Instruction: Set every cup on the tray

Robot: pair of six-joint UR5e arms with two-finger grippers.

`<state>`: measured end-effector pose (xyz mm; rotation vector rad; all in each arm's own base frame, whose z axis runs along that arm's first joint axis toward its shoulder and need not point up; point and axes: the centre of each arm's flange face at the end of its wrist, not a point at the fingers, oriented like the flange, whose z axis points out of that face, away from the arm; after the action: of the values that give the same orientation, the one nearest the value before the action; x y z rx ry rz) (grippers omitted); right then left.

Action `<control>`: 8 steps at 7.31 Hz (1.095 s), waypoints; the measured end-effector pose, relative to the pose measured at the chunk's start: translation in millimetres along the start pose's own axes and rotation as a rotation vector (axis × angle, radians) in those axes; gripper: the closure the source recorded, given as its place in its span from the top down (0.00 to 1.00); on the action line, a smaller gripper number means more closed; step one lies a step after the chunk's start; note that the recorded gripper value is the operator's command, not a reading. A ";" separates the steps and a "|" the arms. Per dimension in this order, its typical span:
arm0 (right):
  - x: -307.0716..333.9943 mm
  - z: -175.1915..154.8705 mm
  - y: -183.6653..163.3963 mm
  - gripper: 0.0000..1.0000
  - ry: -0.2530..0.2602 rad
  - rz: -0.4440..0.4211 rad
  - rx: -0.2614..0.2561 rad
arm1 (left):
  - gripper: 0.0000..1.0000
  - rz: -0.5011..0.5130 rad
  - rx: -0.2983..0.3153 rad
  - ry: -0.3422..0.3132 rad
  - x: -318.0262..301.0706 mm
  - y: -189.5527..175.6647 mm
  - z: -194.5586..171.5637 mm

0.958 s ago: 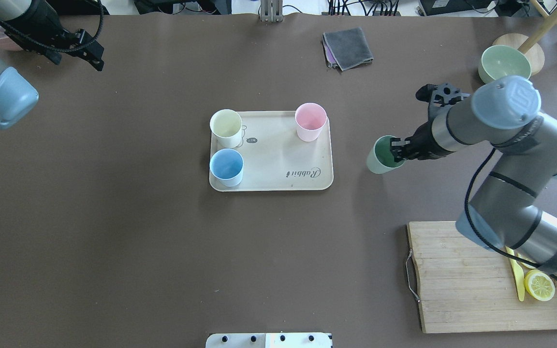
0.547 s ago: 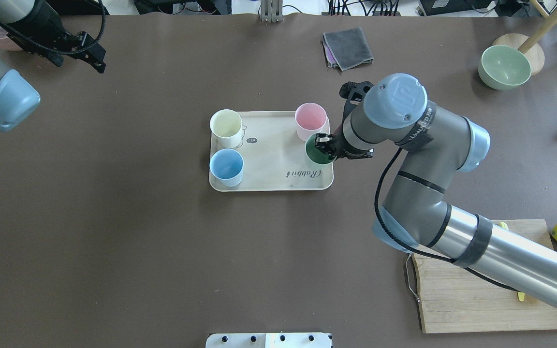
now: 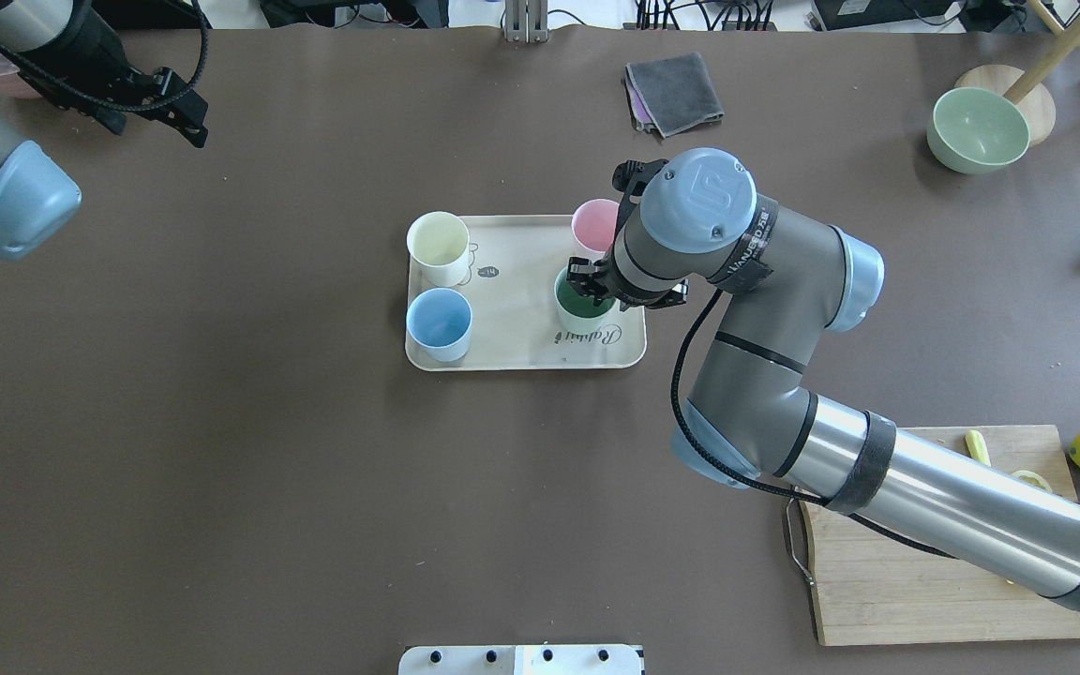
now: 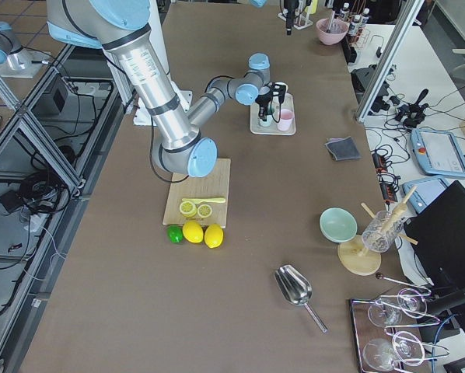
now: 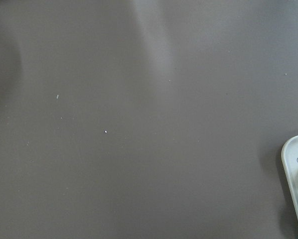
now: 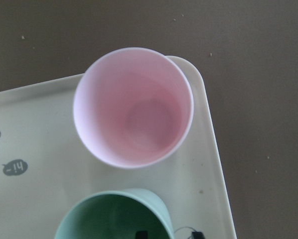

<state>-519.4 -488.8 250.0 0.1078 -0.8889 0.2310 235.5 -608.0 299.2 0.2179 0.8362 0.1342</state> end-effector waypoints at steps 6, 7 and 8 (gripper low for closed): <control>281.1 -98.8 -110.8 1.00 0.101 -0.199 -0.070 | 0.98 -0.002 -0.040 -0.028 -98.5 57.8 7.6; 366.1 -122.2 -120.4 1.00 0.105 -0.254 -0.100 | 0.98 0.044 -0.036 -0.056 -156.2 77.2 -8.1; 452.9 -143.7 -123.1 1.00 0.117 -0.306 -0.119 | 0.98 0.074 -0.047 -0.063 -215.5 100.5 -21.9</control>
<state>-105.5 -510.9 513.1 0.1171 -0.7564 -0.0997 72.8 -551.4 464.5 0.2082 0.7616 0.2149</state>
